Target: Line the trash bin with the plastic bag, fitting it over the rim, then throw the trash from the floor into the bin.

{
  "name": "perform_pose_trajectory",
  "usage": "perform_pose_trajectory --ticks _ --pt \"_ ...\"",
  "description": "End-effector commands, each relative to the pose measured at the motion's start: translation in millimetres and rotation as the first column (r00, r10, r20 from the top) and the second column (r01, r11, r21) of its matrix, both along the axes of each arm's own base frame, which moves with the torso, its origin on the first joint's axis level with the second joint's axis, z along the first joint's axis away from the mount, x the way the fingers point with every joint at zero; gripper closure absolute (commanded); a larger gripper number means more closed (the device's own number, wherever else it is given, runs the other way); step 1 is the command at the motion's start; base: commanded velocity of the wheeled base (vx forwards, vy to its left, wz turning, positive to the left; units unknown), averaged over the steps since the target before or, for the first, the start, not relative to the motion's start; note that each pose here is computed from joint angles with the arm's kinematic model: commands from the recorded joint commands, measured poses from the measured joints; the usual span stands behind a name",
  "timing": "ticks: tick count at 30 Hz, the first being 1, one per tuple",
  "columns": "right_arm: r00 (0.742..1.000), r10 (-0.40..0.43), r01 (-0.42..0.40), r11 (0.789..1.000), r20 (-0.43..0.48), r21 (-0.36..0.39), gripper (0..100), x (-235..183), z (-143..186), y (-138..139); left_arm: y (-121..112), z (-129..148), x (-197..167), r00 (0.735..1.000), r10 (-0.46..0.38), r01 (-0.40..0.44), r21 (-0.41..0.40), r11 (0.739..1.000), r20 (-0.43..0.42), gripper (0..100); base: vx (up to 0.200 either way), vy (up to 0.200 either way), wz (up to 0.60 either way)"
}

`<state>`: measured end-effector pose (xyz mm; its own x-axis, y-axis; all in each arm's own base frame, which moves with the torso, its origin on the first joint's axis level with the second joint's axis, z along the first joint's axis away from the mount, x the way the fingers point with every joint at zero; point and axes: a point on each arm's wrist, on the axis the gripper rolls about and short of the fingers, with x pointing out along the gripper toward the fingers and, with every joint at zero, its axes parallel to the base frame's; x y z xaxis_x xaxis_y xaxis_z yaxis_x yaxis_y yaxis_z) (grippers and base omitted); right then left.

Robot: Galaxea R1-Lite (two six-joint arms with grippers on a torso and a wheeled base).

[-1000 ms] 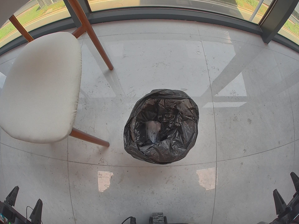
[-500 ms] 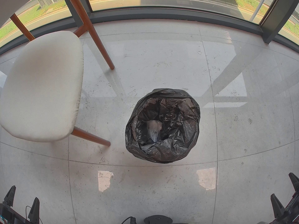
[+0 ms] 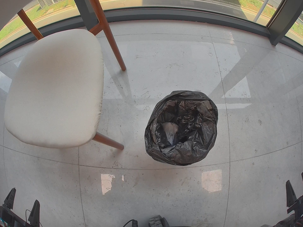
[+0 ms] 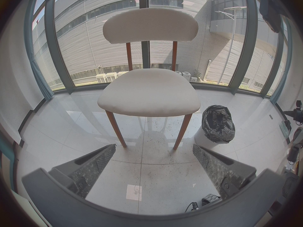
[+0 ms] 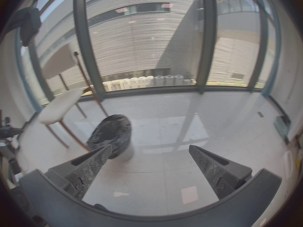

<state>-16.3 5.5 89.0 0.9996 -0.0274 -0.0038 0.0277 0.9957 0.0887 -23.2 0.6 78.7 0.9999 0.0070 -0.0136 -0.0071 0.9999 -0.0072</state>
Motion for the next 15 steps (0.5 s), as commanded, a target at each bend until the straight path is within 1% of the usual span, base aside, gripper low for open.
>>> perform_pose_trajectory --ticks 1,2,3,4,5,7,8,9,10,11,12,13,14,15 --pt "0.967 -0.252 0.253 0.967 -0.032 0.038 0 0.7 -5.7 -6.0 0.1 -3.6 -0.1 1.0 -0.001 0.001 -0.002 1.0 0.0 0 0.0 0.0 0.0" --pt "0.977 -0.209 0.209 0.978 -0.035 0.018 0 1.0 -6.0 -5.0 0.0 -3.4 -0.1 1.0 0.001 -0.001 -0.002 1.0 0.001 0 0.0 0.0 0.0" --pt "0.989 -0.144 0.142 0.989 -0.04 -0.03 0 1.3 -6.3 -3.6 0.0 -3.4 -0.1 1.0 0.001 -0.001 0.0 1.0 0.001 0 0.0 0.0 0.0" --pt "0.998 -0.052 0.047 0.995 -0.048 -0.09 0 1.5 -7.0 -1.6 0.0 -3.6 -0.1 1.0 0.001 -0.001 0.0 1.0 0.0 0 0.0 0.0 0.0" --pt "0.998 0.006 -0.014 0.992 -0.056 -0.128 0 1.5 -7.7 -0.3 0.0 -3.6 -0.1 1.0 -0.001 0.001 0.0 1.0 0.0 0 0.0 0.0 0.0" --pt "0.997 0.039 -0.047 0.992 -0.073 -0.119 0 1.3 -7.4 -1.0 0.0 -3.4 -0.1 1.0 -0.001 0.001 0.001 1.0 0.001 0 0.0 0.0 0.0" --pt "0.993 0.086 -0.095 0.989 -0.076 -0.117 0 0.9 -7.1 -1.8 0.0 -3.4 -0.1 1.0 -0.001 0.001 0.001 1.0 0.001 0 0.0 0.0 0.0" --pt "0.991 0.11 -0.118 0.986 -0.072 -0.117 0 0.5 -7.2 -2.1 0.0 -3.4 -0.1 1.0 -0.001 0.001 0.001 1.0 0.001 0 0.0 0.0 0.0" --pt "0.983 0.176 -0.181 0.977 -0.059 -0.112 0 -0.3 -7.1 -3.7 -0.1 -3.4 -0.1 1.0 -0.002 0.002 0.001 1.0 0.001 0 0.0 0.0 0.0" --pt "0.981 0.186 -0.19 0.975 -0.047 -0.114 0 -0.6 -7.6 -4.1 0.0 -3.4 -0.1 1.0 -0.001 0.001 0.001 1.0 0.001 0 0.0 0.0 0.0" --pt "0.986 0.165 -0.167 0.979 -0.028 -0.117 0 -1.3 -7.3 -3.9 0.0 -3.4 -0.1 1.0 -0.001 0.001 0.0 1.0 0.001 0 0.0 0.0 0.0" --pt "0.993 0.121 -0.12 0.986 0.004 -0.117 0 -3.5 -7.8 -3.2 0.0 -3.6 -0.1 1.0 -0.001 0.001 0.0 1.0 0.0 0 0.0 0.0 0.0" --pt "0.995 0.1 -0.096 0.99 0.027 -0.107 0 -5.1 -8.3 -3.3 0.0 -3.6 -0.1 1.0 -0.001 0.001 0.0 1.0 0.0 0 0.0 0.0 0.0" --pt "1.0 0.022 -0.02 0.996 0.023 -0.083 0 -6.5 -11.3 -5.5 0.0 -4.0 0.0 1.0 0.001 -0.001 0.0 1.0 -0.002 0 0.0 0.0 0.0"
